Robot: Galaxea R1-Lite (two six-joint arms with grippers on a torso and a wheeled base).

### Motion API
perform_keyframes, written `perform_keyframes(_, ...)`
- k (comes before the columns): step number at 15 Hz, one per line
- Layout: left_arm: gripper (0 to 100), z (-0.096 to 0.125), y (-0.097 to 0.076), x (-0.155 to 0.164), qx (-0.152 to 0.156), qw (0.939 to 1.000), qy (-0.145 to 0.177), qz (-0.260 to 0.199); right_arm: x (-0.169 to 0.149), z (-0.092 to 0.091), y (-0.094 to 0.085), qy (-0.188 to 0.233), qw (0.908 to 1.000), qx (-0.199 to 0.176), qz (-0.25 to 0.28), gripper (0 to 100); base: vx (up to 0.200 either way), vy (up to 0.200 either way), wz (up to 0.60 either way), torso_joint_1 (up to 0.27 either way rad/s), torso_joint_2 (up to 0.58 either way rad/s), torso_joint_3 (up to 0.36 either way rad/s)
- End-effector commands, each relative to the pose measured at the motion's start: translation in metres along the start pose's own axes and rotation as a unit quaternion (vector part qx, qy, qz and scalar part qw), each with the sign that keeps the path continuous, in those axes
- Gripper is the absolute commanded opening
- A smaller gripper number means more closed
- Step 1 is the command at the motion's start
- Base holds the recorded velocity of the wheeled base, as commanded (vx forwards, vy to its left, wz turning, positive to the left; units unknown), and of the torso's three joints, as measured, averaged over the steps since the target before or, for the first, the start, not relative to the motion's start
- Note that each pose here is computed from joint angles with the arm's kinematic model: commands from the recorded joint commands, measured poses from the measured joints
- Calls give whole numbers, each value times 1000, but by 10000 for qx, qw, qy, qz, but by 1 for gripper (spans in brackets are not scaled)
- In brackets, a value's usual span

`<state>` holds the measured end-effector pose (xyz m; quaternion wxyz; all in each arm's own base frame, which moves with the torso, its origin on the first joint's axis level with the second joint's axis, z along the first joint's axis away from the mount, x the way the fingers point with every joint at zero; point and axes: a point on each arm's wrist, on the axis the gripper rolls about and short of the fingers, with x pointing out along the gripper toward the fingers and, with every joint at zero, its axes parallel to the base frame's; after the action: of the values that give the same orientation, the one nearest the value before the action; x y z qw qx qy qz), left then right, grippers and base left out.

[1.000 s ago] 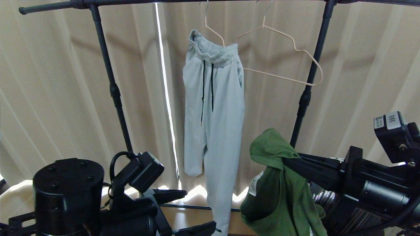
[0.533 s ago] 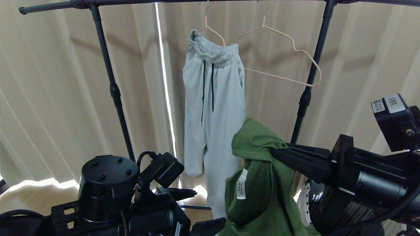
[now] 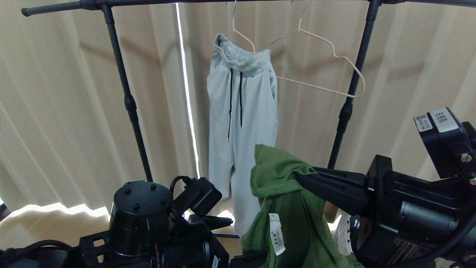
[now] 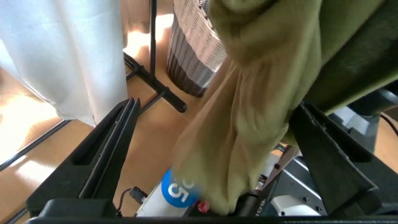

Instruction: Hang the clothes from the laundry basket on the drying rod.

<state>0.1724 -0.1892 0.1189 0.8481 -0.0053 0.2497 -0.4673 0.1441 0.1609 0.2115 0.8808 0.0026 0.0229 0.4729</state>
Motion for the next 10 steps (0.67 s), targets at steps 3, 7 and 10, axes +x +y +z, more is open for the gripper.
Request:
perform_keyframes(3,100,-14,-2,-19,38,9999,91,107,11,0,-1,30,10000,4,18,0,0,0,0,0,0,0)
perform_keyframes(7,100,-16,-8,-37,173,9998,-50,28,12,4,-1,-23,10000,-5,19,0,0,0,0,0,0,0)
perform_keyframes(10,100,-5,-16,-32,274,9993,-232,-134,14,2,-1,15,10000,1,18,0,0,0,0,0,0,0)
